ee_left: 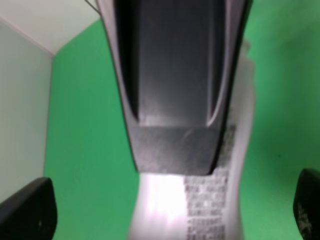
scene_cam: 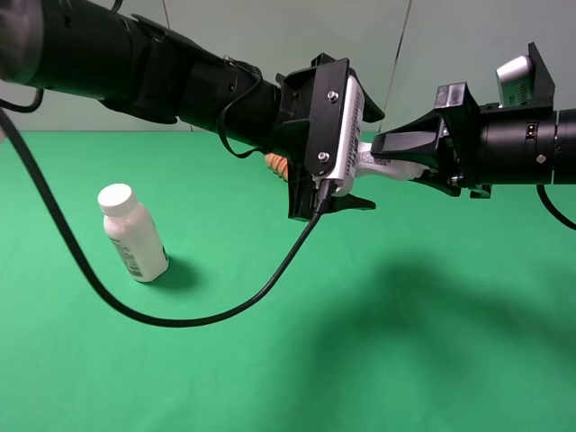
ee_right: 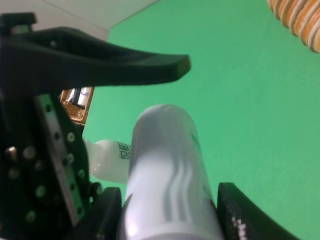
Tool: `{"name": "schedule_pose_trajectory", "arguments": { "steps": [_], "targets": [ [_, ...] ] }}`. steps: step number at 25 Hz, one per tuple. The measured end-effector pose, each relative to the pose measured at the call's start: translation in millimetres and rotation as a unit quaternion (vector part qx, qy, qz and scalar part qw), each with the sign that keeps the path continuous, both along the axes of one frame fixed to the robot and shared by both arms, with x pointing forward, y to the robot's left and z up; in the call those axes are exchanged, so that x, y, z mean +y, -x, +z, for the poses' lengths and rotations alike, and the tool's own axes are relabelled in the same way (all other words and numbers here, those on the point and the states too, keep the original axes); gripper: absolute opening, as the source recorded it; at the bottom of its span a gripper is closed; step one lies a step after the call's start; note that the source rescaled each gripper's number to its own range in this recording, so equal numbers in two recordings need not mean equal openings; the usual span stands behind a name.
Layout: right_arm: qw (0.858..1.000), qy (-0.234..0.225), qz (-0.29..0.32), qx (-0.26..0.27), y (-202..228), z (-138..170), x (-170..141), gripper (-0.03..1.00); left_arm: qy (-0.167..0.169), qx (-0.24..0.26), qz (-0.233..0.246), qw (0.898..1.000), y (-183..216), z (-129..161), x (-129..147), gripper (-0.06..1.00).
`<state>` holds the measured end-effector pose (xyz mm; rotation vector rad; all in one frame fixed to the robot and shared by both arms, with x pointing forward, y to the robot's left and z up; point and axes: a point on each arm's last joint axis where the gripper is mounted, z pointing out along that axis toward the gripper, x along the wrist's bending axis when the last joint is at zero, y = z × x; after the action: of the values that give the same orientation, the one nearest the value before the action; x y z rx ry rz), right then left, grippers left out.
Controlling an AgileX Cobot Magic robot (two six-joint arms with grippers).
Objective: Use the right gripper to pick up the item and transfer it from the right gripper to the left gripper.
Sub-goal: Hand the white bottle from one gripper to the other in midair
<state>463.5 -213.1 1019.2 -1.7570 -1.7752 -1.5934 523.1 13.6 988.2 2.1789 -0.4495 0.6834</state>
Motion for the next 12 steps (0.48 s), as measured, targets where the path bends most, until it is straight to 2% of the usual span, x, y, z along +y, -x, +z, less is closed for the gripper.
{"name": "schedule_pose_trajectory", "arguments": {
  "steps": [12],
  "targets": [
    [1.000, 0.000, 0.000, 0.000, 0.0, 0.0, 0.0, 0.04, 0.025, 0.013, 0.023, 0.999, -11.0, -14.7, -8.9, 0.91]
  ]
}}
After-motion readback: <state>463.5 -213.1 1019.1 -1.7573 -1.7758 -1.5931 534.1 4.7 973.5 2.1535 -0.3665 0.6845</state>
